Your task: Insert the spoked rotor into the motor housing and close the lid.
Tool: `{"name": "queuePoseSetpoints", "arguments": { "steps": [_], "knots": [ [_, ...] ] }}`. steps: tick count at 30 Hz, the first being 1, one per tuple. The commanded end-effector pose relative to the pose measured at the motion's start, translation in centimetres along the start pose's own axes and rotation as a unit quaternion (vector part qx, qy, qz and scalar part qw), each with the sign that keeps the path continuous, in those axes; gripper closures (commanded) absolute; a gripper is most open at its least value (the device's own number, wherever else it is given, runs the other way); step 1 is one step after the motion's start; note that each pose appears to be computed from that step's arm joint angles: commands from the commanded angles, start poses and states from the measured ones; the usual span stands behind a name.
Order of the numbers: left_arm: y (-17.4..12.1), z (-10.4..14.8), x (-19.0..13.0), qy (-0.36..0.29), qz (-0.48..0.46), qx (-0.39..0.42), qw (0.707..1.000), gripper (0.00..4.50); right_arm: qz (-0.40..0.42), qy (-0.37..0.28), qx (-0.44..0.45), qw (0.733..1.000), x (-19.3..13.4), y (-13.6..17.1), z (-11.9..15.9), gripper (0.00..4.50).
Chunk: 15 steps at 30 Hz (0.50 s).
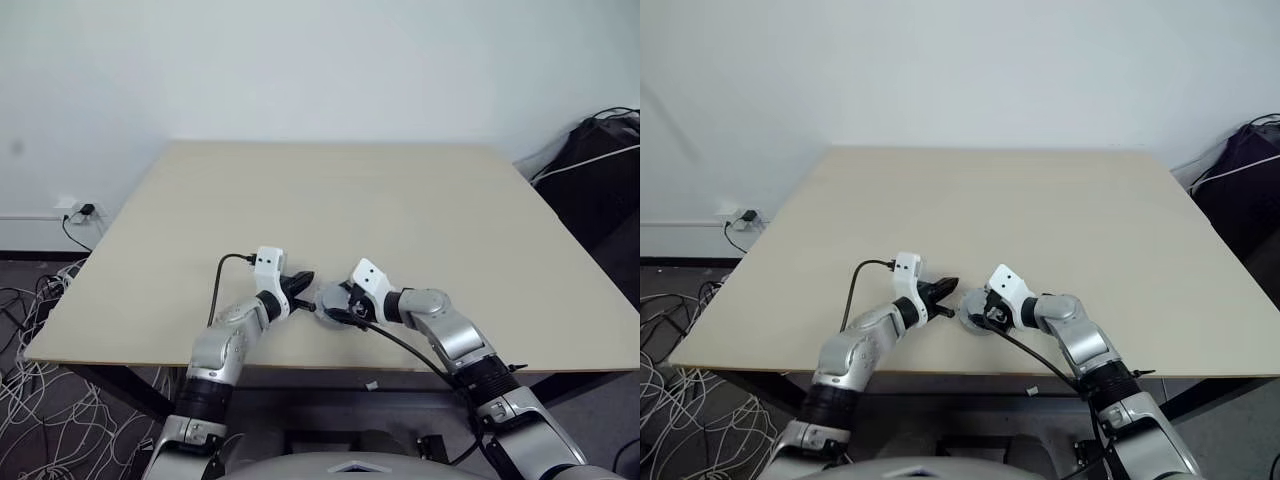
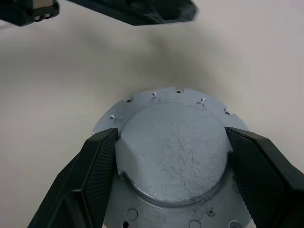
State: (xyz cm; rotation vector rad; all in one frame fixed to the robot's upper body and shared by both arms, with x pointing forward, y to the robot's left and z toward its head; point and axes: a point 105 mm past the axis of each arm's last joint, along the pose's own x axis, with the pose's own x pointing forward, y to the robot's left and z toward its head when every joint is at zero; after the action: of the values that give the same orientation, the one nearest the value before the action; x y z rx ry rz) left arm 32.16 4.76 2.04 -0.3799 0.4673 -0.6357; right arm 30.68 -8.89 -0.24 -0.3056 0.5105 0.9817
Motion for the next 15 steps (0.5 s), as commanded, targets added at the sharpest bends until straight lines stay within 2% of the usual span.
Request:
{"name": "queuePoseSetpoints", "arguments": {
  "steps": [1,8,15],
  "knots": [
    [-0.5,0.7,0.5,0.007,-0.025,-0.022,0.999,4.5,-0.014,0.052,0.022,0.998,-0.2,-0.2,-2.6,1.22],
    [0.2,-1.0,0.8,0.077,-0.021,-0.016,0.997,4.5,-0.017,0.05,0.02,0.998,-0.3,-0.2,-2.5,1.22],
    [0.2,-2.2,0.7,0.116,-0.025,-0.007,0.993,4.5,-0.019,0.048,0.019,0.998,-0.2,-0.2,-2.4,1.22]
  ]
}}
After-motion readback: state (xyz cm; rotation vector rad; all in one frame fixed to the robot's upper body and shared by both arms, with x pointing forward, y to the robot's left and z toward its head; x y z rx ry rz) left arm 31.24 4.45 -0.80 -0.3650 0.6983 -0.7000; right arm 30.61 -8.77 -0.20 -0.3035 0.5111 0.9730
